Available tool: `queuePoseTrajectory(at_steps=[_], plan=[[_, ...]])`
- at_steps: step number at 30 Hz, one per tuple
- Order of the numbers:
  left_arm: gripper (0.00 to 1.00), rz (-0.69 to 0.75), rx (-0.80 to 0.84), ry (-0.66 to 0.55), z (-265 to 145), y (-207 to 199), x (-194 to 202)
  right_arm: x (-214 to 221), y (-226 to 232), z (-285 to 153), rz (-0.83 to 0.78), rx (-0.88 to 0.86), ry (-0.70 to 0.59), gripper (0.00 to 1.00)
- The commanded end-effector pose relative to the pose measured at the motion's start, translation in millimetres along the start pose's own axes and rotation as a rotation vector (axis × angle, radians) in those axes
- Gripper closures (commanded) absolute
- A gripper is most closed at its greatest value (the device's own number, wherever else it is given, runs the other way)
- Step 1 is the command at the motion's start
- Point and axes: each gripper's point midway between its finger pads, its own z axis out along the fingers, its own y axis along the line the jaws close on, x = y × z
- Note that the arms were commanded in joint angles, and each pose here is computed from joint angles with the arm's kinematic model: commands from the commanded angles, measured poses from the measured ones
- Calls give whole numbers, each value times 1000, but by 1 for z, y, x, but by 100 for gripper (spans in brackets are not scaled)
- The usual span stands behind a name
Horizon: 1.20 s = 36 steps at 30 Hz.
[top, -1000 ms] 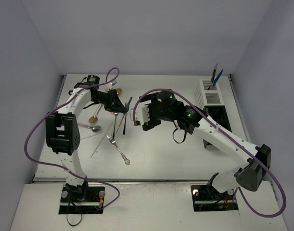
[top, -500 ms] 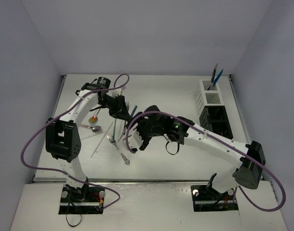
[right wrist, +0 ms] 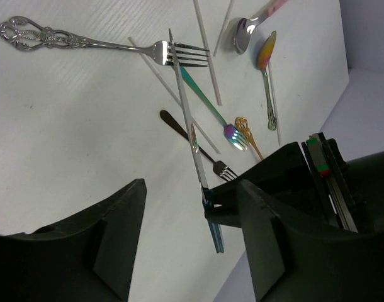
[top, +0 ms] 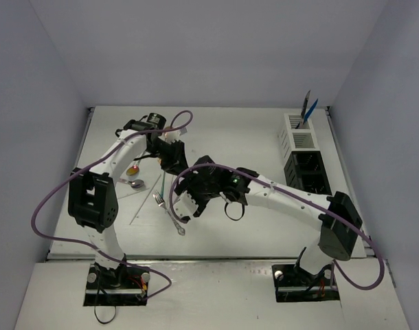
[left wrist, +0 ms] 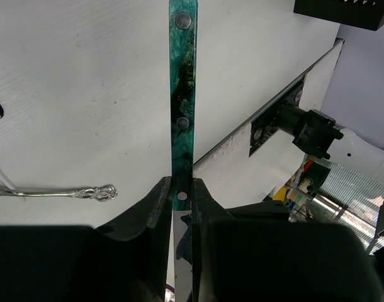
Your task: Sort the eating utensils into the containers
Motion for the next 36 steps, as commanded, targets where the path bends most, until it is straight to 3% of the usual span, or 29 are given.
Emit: queuePoseTrajectory(at_steps=[1,5,9,11,13,15,19,21,24,26,28,33,36], plan=[[100,16,26,-16,-9,-14,0,-11,-27,2,-41,64,-28,51],[100,22,32,-9,-8,-16,5,-5,-26,8,-41,54,-8,65],[100,35,37,-3,-8,-17,9,2,-28,13,-19,51,18,94],[100,42,39,-1,-8,-17,11,2,-29,14,-10,55,20,100],[99,51,42,2,-8,-18,12,3,-31,14,-5,59,22,100],[72,60,38,2,-9,-16,14,1,-33,11,-3,68,23,100],[31,83,6,-26,-13,-12,9,-1,-37,3,-1,85,25,100],[19,84,-9,-57,-21,-7,1,-3,-39,-3,5,99,23,100],[16,77,-18,-140,-43,-4,-20,-7,-43,-17,37,133,20,100],[7,40,-39,-237,-72,10,-42,-7,-51,-28,85,168,24,100],[7,22,-78,-341,-104,20,-62,-4,-61,-42,196,215,19,100],[6,-23,-183,-573,-173,52,-90,45,-95,-91,587,389,17,100],[6,-37,-244,-626,-183,68,-90,100,-126,-145,872,585,5,100]])
